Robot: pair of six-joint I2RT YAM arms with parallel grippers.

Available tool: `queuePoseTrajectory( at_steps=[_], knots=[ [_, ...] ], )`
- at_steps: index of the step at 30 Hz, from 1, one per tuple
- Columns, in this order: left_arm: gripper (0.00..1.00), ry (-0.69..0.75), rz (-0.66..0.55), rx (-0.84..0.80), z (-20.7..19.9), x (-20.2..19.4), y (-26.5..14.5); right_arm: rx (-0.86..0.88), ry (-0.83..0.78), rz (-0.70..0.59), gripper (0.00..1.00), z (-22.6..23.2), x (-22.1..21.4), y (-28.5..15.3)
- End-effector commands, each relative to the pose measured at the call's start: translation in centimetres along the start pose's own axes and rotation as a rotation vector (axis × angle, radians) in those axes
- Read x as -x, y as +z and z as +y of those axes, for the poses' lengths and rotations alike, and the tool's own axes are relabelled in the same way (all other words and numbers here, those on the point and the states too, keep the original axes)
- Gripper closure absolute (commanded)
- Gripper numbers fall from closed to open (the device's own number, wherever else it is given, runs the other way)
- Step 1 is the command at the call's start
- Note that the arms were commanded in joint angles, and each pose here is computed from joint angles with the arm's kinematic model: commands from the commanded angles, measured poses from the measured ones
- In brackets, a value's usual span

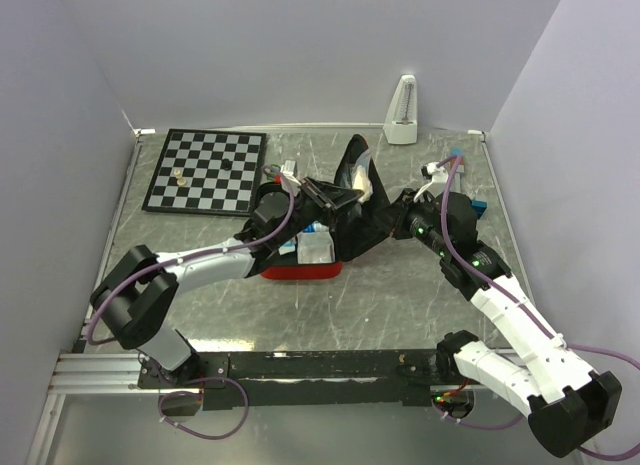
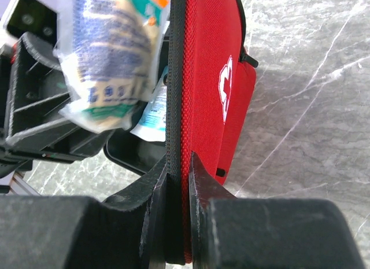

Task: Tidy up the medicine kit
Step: Place the medical item at the medicine box.

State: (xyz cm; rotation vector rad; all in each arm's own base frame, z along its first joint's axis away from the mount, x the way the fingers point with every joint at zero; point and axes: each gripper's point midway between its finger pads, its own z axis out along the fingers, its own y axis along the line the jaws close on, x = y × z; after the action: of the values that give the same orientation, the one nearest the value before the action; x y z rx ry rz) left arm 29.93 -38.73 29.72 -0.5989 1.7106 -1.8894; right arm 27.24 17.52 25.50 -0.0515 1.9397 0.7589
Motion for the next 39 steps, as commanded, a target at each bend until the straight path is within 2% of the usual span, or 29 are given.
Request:
queuePoseTrajectory(
  at_steps=[1, 4, 6, 14, 19, 25, 33, 39],
  knots=[
    [0.79, -0.020, 0.008, 0.000, -0.8, 0.1, 1.9, 0.052, 0.025, 0.197, 0.86, 1.0, -4.5, -1.3],
    [0.77, -0.019, 0.045, 0.006, -0.4, -0.5, 2.8, 0.050, 0.025, 0.194, 0.86, 1.0, -4.5, -1.4],
    [0.76, -0.006, 0.057, 0.070, 0.8, -0.7, 3.4, 0.050, 0.025, 0.196, 0.86, 1.0, -4.5, -1.4],
    [0.56, 0.115, 0.019, 0.384, 5.9, 0.4, 3.0, 0.056, 0.024, 0.189, 0.86, 1.1, -4.4, -1.5],
    [0.56, 0.173, 0.043, 0.456, 7.2, 0.3, 2.8, 0.062, 0.028, 0.189, 0.86, 1.3, -4.4, -1.4],
    [0.47, 0.281, 0.070, 0.473, 6.0, 0.6, 2.9, 0.064, 0.029, 0.187, 0.86, 1.3, -4.4, -1.4],
    [0.47, 0.464, 0.138, 0.631, 7.6, 1.2, 2.3, 0.062, 0.025, 0.184, 0.86, 1.3, -4.3, -1.5],
    [0.45, 0.525, 0.102, 0.589, 5.3, 1.9, 0.8, 0.057, 0.027, 0.186, 0.86, 1.2, -4.3, -1.3]
  ],
)
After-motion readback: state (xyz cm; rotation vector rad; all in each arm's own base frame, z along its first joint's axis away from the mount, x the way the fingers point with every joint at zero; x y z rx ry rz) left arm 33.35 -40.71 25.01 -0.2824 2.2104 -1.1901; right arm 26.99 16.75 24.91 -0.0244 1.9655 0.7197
